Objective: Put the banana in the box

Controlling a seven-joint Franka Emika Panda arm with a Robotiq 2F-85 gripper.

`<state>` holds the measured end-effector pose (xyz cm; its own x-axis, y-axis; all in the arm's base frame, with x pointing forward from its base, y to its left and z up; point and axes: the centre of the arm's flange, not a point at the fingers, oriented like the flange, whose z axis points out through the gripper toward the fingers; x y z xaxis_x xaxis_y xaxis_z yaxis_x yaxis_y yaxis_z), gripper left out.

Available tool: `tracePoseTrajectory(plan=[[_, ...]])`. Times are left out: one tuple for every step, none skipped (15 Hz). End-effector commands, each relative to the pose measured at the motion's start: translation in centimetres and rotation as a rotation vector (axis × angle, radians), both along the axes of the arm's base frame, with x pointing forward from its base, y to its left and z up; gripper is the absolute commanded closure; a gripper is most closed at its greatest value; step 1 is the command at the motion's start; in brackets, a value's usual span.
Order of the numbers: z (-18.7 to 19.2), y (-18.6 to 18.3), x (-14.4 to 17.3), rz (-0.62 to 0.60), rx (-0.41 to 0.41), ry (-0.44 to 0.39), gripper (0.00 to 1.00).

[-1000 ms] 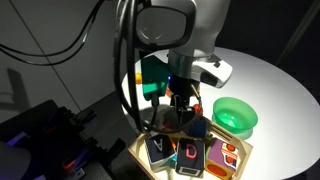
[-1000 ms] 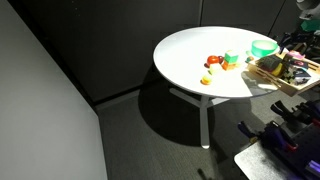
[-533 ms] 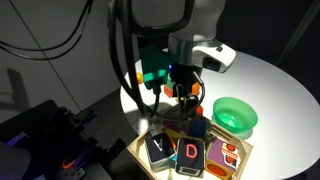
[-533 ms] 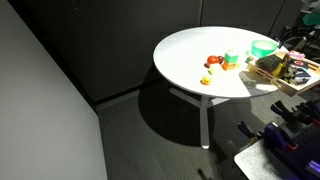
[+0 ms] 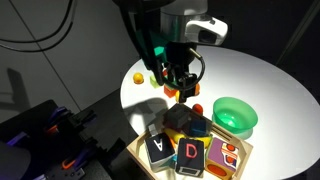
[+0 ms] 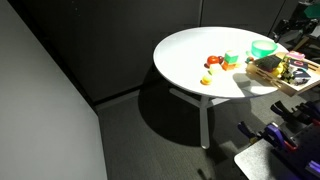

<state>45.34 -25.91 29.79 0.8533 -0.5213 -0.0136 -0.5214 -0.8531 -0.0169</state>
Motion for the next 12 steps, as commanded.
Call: tracePoseTrajectory(plan=[[2.0, 2.4, -1.4, 0.126, -0.006, 0.012, 0.0], [2.2, 2.9, -1.6, 0.154, -0.006, 0.023, 0.0], [2.5, 3.4, -1.9, 0.179, -0.004, 0.034, 0.0], [2.7, 4.0, -2.2, 0.201, 0.003, 0.049, 0.0], [3.0, 4.4, -2.5, 0.216, 0.008, 0.064, 0.0], [3.6, 4.7, -3.3, 0.235, 0.017, 0.08, 0.0], [3.9, 5.2, -3.7, 0.251, 0.022, 0.096, 0.0], [4.4, 5.7, -4.2, 0.267, 0.029, 0.112, 0.0], [4.8, 6.1, -4.6, 0.278, 0.033, 0.125, 0.0], [5.2, 6.6, -5.0, 0.29, 0.036, 0.135, 0.0], [5.7, 7.1, -5.4, 0.303, 0.033, 0.136, 0.0], [6.2, 7.5, -5.8, 0.315, 0.03, 0.132, 0.0]])
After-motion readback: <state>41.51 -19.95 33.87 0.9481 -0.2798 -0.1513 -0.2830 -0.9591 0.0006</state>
